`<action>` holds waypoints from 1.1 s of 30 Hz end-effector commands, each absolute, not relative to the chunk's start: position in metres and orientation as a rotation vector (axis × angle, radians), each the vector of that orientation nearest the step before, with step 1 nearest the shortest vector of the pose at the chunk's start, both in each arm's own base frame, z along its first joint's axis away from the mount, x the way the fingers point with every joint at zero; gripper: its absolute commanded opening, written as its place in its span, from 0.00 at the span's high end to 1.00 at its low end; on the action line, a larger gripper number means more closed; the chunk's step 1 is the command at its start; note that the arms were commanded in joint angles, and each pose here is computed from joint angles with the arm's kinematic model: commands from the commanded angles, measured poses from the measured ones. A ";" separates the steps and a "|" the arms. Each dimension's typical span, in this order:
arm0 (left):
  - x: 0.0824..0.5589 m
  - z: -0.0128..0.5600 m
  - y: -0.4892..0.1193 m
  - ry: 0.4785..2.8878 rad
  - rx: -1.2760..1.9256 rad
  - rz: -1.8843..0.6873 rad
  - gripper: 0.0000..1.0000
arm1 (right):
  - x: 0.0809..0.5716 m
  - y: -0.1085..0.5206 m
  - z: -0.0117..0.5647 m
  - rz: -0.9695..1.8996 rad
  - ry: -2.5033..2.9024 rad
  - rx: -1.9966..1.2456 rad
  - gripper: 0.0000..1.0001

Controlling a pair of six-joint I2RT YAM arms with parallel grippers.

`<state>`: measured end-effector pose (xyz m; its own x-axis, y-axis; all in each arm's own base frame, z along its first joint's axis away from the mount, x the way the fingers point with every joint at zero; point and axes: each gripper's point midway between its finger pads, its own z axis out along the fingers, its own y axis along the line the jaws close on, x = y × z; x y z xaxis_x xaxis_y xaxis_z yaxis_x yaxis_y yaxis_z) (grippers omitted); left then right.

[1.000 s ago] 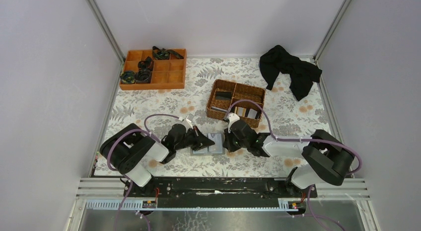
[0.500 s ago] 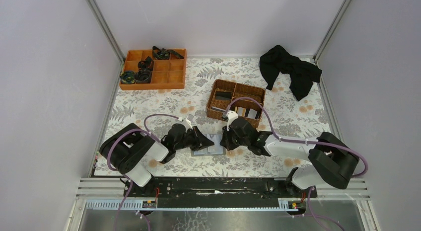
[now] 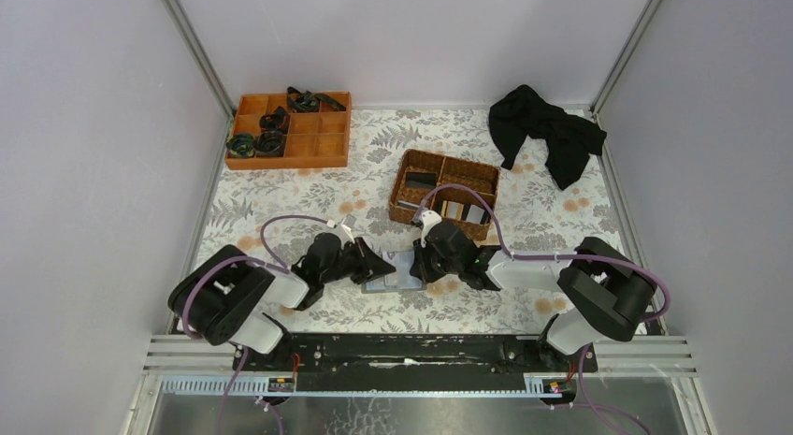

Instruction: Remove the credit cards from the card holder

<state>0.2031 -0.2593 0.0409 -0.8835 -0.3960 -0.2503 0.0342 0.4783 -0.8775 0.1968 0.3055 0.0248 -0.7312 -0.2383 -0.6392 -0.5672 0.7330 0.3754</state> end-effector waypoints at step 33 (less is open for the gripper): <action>0.299 0.156 -0.220 2.019 -0.210 -1.177 1.00 | 0.436 0.246 0.153 -0.077 2.127 -0.272 0.45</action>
<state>0.2954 -0.2187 0.1358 -0.7139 -0.4802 -0.5096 0.1565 0.6000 -0.7845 0.4111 0.2770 0.1626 -0.4818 -0.1502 -0.8633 -0.2871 0.9579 -0.0064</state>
